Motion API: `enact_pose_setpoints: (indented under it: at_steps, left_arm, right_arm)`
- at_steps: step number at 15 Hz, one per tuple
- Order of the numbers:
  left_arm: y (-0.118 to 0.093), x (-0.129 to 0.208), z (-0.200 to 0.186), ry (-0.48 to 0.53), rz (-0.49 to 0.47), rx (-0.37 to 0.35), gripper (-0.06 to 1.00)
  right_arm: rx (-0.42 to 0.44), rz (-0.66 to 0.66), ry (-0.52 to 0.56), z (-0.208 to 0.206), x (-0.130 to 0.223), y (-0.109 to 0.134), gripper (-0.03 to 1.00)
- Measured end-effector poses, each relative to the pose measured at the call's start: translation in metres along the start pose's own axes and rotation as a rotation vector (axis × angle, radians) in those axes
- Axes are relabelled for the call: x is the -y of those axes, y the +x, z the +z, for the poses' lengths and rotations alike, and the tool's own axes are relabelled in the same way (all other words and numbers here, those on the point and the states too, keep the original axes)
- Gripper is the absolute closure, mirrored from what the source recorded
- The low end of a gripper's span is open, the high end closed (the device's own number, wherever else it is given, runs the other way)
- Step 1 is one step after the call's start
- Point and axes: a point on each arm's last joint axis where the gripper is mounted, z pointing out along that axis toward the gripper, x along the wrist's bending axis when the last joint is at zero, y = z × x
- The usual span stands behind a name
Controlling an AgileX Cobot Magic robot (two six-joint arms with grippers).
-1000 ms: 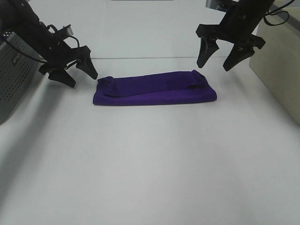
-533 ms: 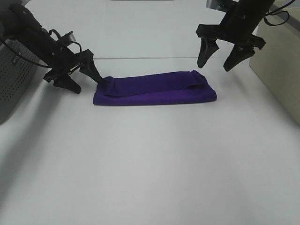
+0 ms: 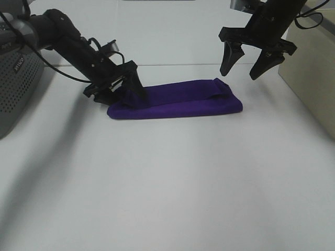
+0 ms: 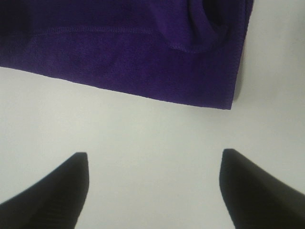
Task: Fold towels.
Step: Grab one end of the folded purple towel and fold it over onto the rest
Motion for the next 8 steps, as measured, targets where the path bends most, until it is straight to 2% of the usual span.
enact_pose_setpoints:
  at_steps: [2, 3, 4, 6, 7, 8]
  left_arm:
    - [-0.014, 0.004, 0.014, 0.025, 0.011, 0.014, 0.23]
    - [-0.015, 0.004, 0.016, 0.029, 0.006, 0.015, 0.32]
    - [-0.015, 0.005, 0.019, 0.033, -0.004, 0.012, 0.46]
    - [-0.010, 0.006, 0.023, 0.038, 0.002, -0.001, 0.84]
    - [-0.009, 0.007, 0.024, 0.041, 0.015, -0.002, 0.90]
    - [-0.009, 0.007, 0.024, 0.042, 0.028, -0.003, 0.91]
  right_arm:
    - [0.000, 0.000, 0.000, 0.000, 0.000, 0.000, 0.22]
    - [0.000, 0.000, 0.000, 0.000, 0.000, 0.000, 0.22]
    - [0.000, 0.000, 0.000, 0.000, 0.000, 0.000, 0.22]
    - [-0.009, 0.003, -0.001, 0.000, 0.000, 0.001, 0.22]
    - [-0.015, 0.006, -0.002, 0.000, 0.000, 0.001, 0.22]
    - [-0.017, 0.006, -0.002, 0.000, 0.000, 0.002, 0.22]
